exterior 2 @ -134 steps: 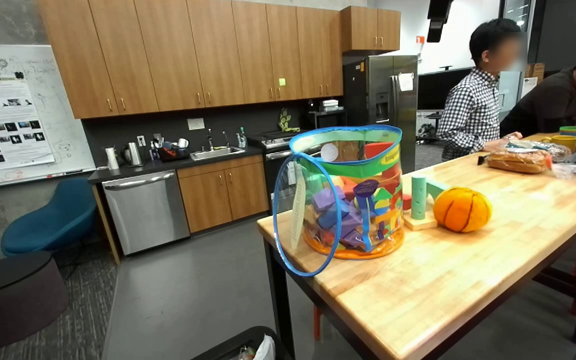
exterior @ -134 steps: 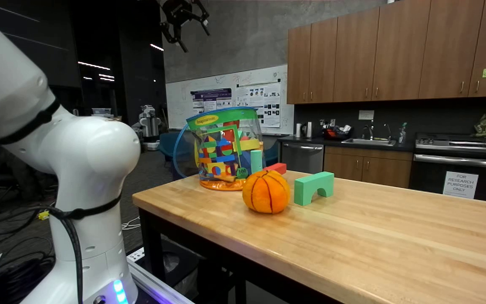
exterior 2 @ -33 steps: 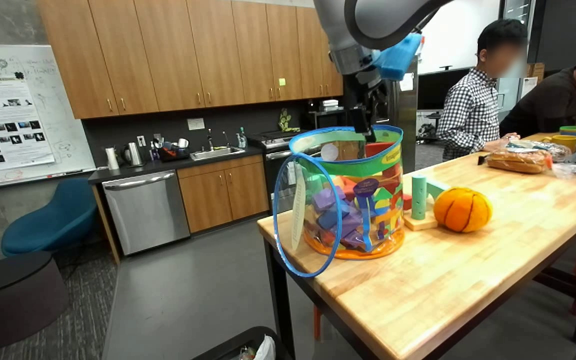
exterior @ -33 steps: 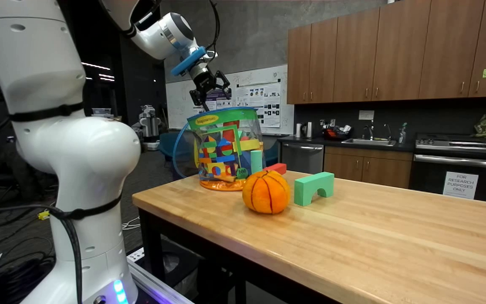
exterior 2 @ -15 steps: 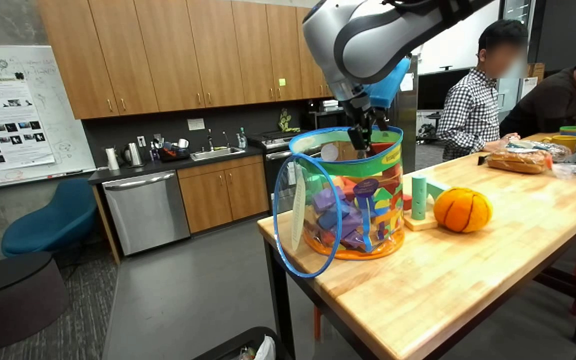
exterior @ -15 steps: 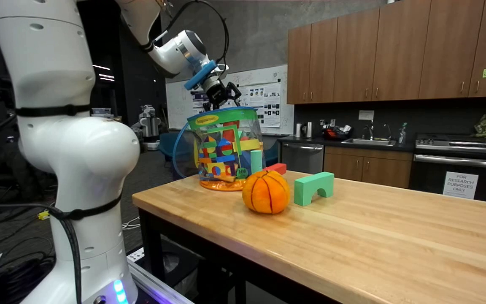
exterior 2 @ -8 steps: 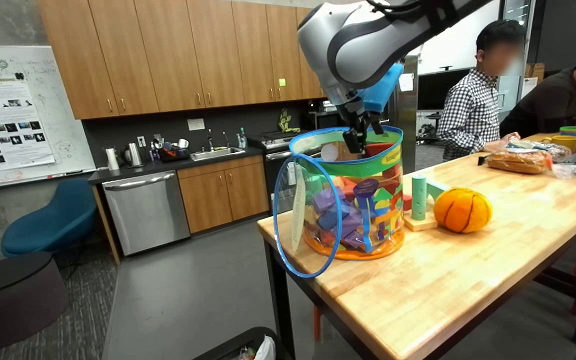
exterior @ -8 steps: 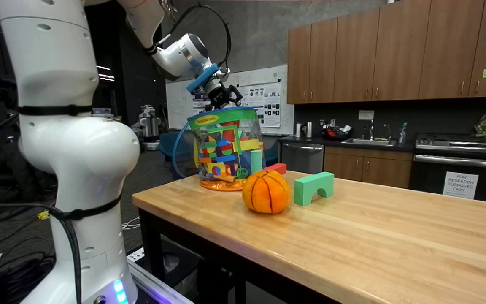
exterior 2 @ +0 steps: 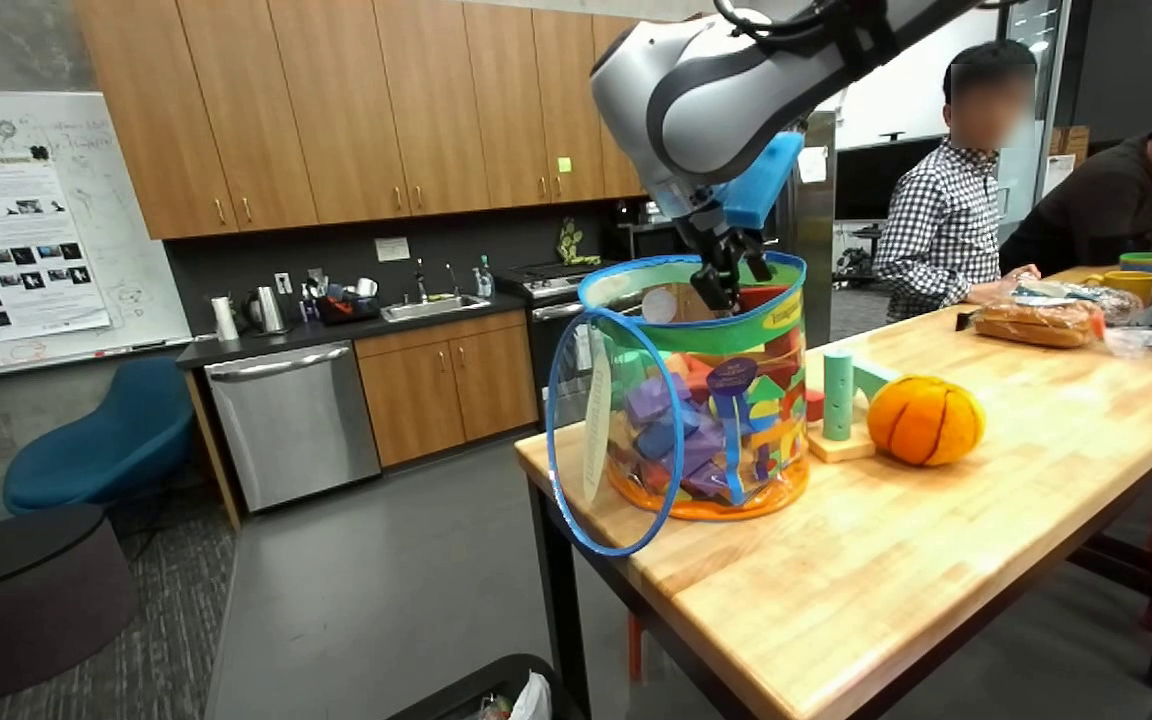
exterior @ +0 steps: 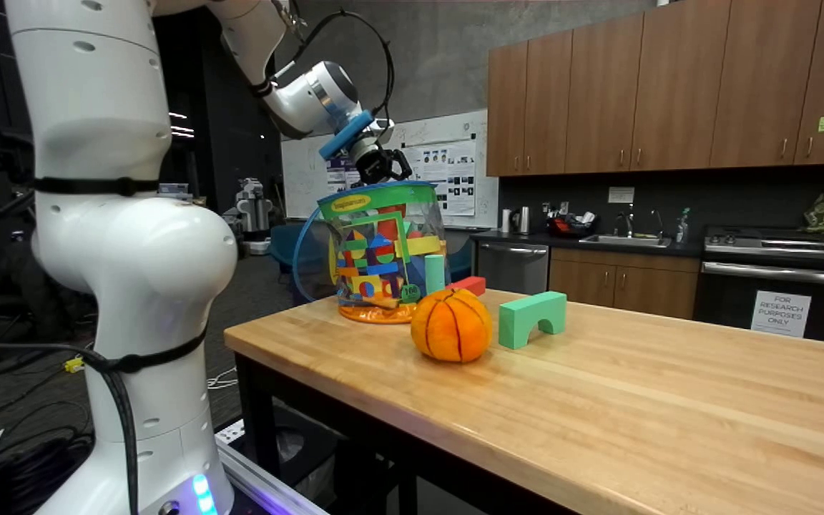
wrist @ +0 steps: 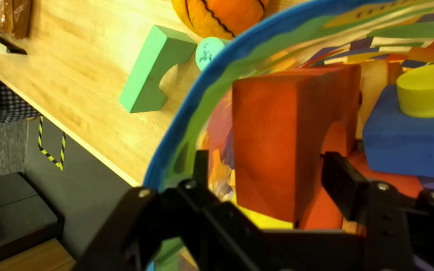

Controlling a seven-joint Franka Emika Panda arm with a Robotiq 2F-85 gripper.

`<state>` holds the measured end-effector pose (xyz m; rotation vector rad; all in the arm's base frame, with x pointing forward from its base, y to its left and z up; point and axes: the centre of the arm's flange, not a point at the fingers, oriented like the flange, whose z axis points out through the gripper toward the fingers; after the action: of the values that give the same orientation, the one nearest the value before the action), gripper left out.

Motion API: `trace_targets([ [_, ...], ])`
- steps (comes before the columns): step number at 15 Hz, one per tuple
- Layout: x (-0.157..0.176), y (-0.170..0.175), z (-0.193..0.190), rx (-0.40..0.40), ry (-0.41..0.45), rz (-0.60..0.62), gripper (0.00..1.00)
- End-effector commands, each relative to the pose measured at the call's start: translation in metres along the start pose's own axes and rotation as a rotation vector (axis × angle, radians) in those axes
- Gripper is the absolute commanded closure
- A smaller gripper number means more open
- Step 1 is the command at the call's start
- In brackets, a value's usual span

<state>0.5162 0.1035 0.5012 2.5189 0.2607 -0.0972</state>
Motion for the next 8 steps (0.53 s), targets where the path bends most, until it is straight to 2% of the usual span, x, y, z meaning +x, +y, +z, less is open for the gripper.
trace_targets([
  [1,-0.0034,0.0060,0.0007,-0.028,-0.048,0.036,0.55],
  [3,-0.0050,0.0066,0.0032,-0.032,-0.066,0.045,0.71],
  [4,-0.0055,0.0066,0.0037,-0.033,-0.071,0.047,0.76],
  [8,-0.0059,0.0066,0.0047,-0.038,-0.081,0.051,0.78],
])
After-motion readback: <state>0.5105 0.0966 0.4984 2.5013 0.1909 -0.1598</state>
